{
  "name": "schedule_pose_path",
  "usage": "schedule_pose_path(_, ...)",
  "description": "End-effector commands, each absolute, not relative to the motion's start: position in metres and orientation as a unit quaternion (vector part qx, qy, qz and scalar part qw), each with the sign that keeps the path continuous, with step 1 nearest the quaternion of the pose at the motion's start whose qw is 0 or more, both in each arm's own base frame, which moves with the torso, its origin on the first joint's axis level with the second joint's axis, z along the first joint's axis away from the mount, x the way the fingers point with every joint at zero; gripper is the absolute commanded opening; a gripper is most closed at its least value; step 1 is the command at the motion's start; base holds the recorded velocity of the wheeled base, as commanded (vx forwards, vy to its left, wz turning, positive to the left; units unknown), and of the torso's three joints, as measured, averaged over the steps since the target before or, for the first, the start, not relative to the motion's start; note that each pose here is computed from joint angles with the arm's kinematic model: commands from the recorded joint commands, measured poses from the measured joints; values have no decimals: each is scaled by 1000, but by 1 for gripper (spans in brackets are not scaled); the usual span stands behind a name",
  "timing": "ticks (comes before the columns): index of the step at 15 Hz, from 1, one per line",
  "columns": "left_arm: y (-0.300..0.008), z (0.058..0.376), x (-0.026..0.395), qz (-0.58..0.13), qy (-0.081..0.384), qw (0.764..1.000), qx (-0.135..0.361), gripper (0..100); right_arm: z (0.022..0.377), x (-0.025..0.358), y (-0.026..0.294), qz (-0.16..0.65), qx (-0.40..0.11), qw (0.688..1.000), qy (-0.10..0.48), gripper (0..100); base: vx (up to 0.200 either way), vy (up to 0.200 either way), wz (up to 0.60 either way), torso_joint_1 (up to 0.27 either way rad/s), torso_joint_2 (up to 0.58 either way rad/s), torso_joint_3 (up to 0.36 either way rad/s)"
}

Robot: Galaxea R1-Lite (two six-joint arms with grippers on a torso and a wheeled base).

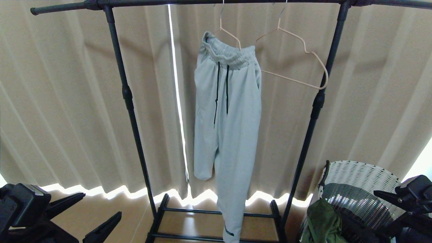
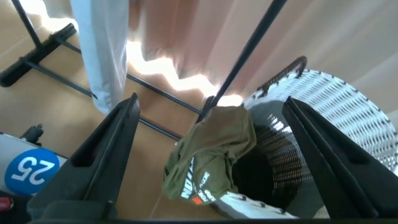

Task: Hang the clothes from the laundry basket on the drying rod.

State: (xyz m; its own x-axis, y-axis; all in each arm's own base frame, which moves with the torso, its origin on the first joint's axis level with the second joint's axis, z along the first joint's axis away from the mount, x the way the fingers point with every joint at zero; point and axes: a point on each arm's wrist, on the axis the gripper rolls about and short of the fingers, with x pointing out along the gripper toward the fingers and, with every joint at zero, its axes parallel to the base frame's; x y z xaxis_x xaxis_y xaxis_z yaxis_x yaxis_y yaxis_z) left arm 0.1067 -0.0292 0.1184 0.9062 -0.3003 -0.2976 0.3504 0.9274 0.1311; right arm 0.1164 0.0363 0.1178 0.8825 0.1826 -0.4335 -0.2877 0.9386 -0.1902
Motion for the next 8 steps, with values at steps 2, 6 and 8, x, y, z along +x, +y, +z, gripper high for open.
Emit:
schedule_pose_path(2, -30, 117, 106, -172, 142, 970, 94, 100, 117, 116, 36, 123, -129, 961, 211, 100, 0, -200, 0, 10, 5, 2)
schedule_pose_path(6, -44, 121, 105, -230, 129, 959, 99, 100, 117, 115, 36, 121, -128, 962, 208, 100, 0, 0, 0, 0, 0, 0)
schedule_pose_path(8, -58, 129, 119, -258, 125, 952, 103, 100, 120, 119, 29, 77, -136, 966, 208, 100, 0, 0, 0, 0, 0, 0)
